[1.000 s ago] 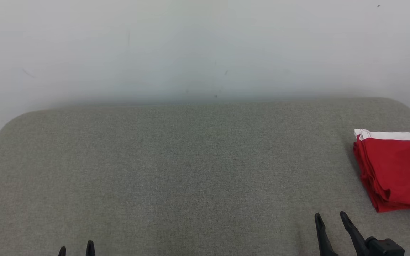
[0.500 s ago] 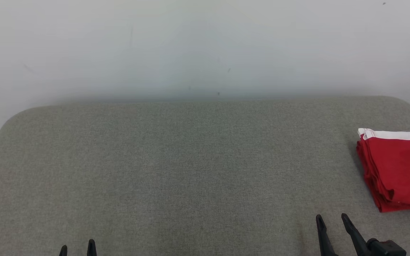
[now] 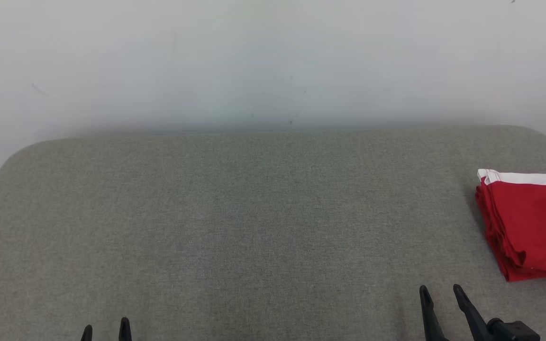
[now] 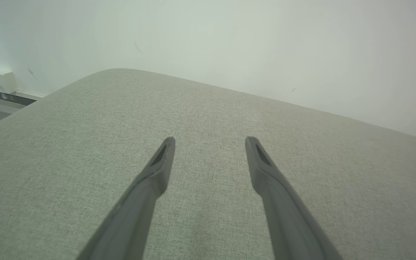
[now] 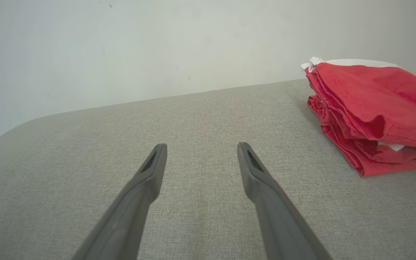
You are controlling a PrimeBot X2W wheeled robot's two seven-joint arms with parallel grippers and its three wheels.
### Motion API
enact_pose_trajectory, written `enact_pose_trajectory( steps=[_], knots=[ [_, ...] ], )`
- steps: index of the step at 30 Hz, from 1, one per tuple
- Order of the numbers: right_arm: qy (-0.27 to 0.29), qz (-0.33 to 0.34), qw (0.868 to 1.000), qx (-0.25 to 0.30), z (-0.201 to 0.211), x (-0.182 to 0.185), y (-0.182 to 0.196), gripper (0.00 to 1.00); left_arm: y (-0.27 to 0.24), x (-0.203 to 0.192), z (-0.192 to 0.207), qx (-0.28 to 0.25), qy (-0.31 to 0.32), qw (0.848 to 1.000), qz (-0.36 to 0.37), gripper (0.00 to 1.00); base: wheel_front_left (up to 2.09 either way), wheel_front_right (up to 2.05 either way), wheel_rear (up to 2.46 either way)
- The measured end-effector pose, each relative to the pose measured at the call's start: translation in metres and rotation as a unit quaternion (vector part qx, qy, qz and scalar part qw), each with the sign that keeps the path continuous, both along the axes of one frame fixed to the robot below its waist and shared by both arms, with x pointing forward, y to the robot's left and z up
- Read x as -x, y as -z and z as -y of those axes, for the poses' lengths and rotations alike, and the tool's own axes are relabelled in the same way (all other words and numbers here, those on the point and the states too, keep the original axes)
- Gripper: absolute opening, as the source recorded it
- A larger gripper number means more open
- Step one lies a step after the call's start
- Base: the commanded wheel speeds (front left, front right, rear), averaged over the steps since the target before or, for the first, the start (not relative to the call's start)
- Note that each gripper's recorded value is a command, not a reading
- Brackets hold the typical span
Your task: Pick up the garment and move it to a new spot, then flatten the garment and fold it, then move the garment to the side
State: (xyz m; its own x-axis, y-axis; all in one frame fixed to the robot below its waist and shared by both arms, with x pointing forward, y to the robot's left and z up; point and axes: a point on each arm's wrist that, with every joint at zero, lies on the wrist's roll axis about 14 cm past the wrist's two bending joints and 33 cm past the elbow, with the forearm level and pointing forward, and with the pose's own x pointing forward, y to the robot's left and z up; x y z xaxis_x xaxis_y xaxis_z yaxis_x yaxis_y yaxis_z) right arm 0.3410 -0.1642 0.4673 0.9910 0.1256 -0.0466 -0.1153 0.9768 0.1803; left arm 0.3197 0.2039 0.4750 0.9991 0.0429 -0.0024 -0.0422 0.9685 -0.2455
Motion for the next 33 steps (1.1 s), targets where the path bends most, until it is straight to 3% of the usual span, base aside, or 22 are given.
enact_pose_trajectory(
  steps=[4, 5, 13, 33],
  knots=[
    [-0.001, -0.001, 1.000, -0.001, -0.001, 0.000, 0.001, 1.00, 0.000, 0.000, 0.002, 0.001, 0.003, 1.000, 0.000, 1.00, 0.00, 0.00, 0.00],
    [-0.001, -0.004, 1.000, -0.001, -0.001, 0.000, 0.002, 0.00, 0.001, 0.000, 0.002, 0.002, 0.003, 1.000, -0.001, 0.00, 0.00, 0.00, 0.00],
    [0.005, -0.044, 0.999, -0.013, 0.000, 0.011, 0.025, 0.00, 0.019, 0.004, 0.004, 0.023, -0.001, 0.999, -0.032, 0.00, 0.00, 0.00, 0.00],
    [0.060, -0.059, 0.980, -0.179, 0.016, -0.004, 0.016, 0.00, 0.016, -0.010, -0.003, 0.183, -0.029, 0.982, -0.035, 0.00, 0.00, 0.00, 0.00]
  ],
)
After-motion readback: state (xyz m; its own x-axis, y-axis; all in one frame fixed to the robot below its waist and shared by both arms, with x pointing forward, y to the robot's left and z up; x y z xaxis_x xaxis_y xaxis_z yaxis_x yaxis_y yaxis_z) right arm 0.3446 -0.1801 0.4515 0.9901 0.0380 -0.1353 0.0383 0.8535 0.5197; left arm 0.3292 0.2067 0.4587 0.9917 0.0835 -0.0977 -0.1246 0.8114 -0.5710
